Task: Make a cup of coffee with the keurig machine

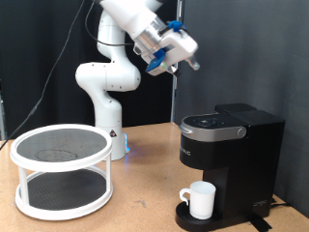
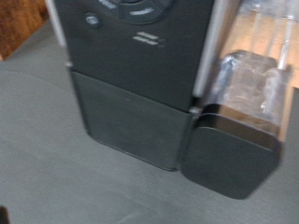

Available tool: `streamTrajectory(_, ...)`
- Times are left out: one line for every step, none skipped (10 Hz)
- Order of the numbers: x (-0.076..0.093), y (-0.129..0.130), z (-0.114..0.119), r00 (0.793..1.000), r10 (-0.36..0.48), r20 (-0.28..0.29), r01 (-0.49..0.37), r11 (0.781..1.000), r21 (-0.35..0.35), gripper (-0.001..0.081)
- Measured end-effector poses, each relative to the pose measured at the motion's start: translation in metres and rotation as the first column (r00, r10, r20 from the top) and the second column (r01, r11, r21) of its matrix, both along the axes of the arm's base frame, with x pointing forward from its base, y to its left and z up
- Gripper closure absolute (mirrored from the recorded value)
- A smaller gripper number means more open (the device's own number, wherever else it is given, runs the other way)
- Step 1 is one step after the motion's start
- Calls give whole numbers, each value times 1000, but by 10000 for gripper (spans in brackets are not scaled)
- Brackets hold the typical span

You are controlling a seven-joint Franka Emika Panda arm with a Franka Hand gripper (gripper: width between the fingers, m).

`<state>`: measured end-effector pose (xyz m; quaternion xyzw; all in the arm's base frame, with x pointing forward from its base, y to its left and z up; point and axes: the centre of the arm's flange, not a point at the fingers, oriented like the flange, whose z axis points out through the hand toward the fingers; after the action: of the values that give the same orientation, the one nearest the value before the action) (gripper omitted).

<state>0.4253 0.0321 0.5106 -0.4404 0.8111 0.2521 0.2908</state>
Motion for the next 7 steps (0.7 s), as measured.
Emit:
streamTrajectory(10, 3, -2, 1000, -1, 1, 1, 1000, -2, 72)
streamTrajectory(9, 3, -3, 1000, -1, 0, 1, 1000, -2, 72)
streamTrajectory(9, 3, -3, 1000, 5, -2, -5, 1000, -16, 72)
streamTrajectory(8, 6, -3, 1000, 24, -16, -25, 997, -71, 72)
streamTrajectory(11, 13, 0, 999, 32, -31, -36, 989, -145, 72)
streamTrajectory(15, 23, 4, 999, 34, -37, -42, 971, -234, 72)
streamTrajectory(21, 34, 10, 999, 11, -47, -24, 957, -289, 72)
